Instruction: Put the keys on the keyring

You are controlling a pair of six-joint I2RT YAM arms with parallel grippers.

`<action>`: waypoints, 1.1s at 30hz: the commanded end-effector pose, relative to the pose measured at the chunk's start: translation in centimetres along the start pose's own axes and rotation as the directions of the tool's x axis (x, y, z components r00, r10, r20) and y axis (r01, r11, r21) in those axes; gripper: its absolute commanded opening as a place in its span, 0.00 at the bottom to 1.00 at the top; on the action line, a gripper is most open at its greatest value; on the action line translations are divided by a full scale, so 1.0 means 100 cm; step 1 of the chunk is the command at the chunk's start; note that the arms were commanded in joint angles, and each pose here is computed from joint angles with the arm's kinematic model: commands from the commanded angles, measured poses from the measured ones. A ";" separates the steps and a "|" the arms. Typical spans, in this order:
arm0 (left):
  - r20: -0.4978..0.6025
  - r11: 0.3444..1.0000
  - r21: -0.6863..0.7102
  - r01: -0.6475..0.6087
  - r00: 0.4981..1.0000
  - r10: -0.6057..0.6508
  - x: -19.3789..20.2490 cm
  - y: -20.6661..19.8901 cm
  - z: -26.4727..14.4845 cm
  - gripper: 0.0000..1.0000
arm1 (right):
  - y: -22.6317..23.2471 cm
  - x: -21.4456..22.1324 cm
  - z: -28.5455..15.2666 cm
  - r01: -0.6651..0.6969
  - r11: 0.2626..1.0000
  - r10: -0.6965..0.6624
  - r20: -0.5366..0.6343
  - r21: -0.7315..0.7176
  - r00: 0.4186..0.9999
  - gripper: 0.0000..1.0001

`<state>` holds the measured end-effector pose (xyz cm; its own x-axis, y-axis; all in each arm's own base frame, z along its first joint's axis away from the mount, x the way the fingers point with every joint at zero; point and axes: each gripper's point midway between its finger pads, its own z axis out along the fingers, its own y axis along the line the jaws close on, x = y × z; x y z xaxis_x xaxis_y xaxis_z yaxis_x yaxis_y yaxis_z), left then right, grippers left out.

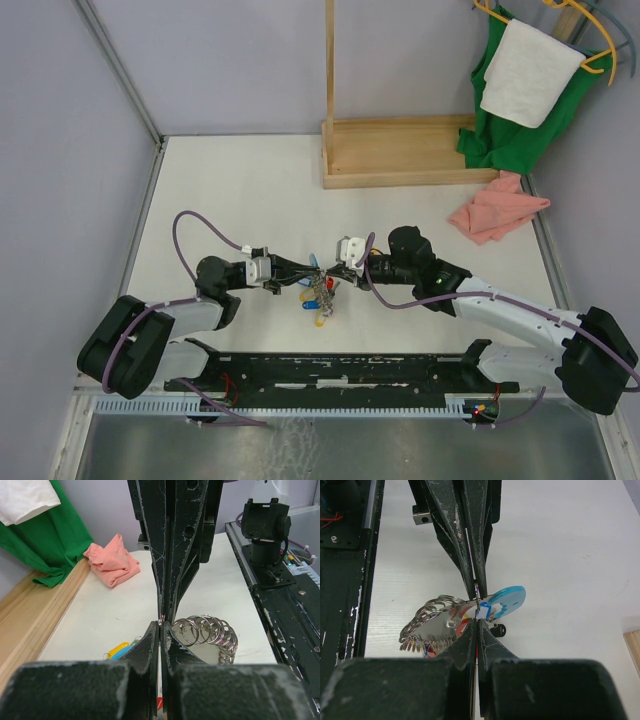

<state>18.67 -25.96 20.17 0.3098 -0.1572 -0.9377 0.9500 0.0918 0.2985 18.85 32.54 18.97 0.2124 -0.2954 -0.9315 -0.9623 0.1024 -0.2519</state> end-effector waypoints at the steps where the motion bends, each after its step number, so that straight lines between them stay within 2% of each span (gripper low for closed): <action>1: 0.046 0.999 0.001 -0.051 0.998 0.051 -0.019 0.004 0.004 0.03 | -0.006 -0.011 0.003 0.018 1.000 -0.018 0.025 0.016 1.000 0.01; 28: 0.039 0.999 0.005 -0.038 0.999 0.038 -0.017 0.005 0.005 0.03 | -0.004 -0.024 0.000 0.037 0.999 -0.038 0.081 0.014 0.996 0.01; 33: 0.039 0.999 -0.009 -0.044 0.998 0.044 -0.017 0.006 0.004 0.03 | -0.004 -0.017 0.001 0.024 1.000 -0.025 0.054 0.019 0.998 0.01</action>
<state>18.68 -25.97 19.95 0.2985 -0.1519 -0.9422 0.9535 0.0901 0.2875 19.06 32.65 18.97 0.2143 -0.2941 -0.9315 -0.9608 0.1085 -0.2553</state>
